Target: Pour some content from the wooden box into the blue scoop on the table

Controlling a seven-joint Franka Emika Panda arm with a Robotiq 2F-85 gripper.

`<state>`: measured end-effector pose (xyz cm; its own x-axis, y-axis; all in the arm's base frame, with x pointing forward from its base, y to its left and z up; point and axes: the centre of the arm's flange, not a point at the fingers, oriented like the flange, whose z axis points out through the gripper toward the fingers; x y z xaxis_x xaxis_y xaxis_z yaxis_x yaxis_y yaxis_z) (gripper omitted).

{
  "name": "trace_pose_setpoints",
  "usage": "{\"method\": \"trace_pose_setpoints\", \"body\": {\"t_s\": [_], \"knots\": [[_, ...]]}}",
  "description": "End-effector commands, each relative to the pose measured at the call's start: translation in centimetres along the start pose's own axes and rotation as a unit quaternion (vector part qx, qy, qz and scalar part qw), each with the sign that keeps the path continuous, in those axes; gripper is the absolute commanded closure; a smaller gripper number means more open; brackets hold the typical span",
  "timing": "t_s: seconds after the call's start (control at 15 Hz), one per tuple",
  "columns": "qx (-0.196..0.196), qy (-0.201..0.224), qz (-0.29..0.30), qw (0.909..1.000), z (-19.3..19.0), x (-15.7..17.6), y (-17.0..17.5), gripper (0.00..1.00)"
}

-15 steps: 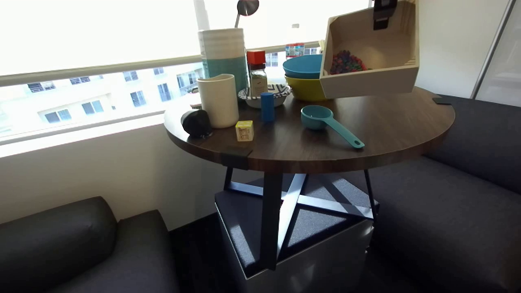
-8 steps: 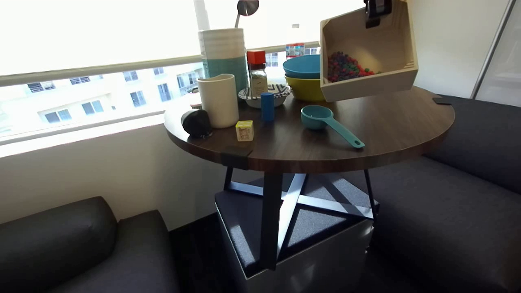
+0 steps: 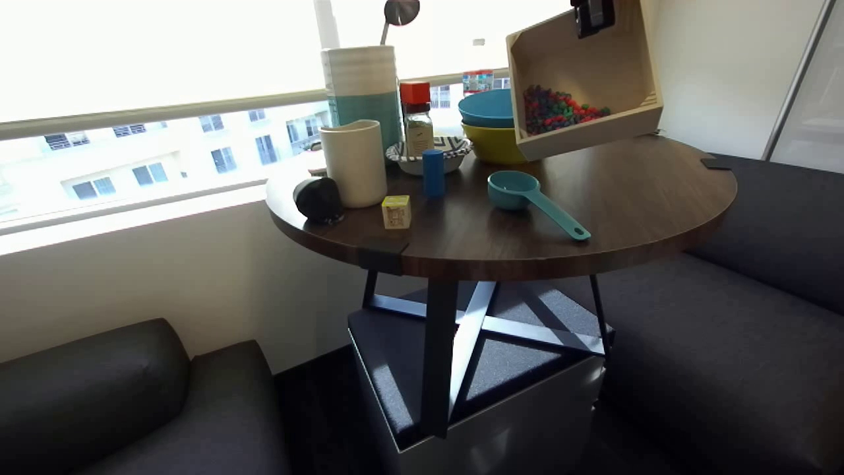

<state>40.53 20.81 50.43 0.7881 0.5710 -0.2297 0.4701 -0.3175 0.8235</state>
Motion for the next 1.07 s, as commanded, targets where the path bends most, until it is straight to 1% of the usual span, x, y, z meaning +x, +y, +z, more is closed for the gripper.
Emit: {"method": "trace_pose_setpoints", "body": {"t_s": [0.0,0.33,0.8,0.93,1.0], "knots": [[-0.037,-0.012,-0.018,0.9991,-1.4,2.0,0.2,0.99],[-0.077,-0.027,-0.041,0.9958,-2.1,2.8,-0.7,0.99],[-0.093,-0.036,-0.056,0.9934,-1.8,3.4,-1.7,0.99],[-0.106,-0.046,-0.059,0.9916,-1.7,3.7,-2.0,0.99],[-0.107,-0.043,-0.06,0.9916,-1.6,3.7,-1.9,0.99]]}}
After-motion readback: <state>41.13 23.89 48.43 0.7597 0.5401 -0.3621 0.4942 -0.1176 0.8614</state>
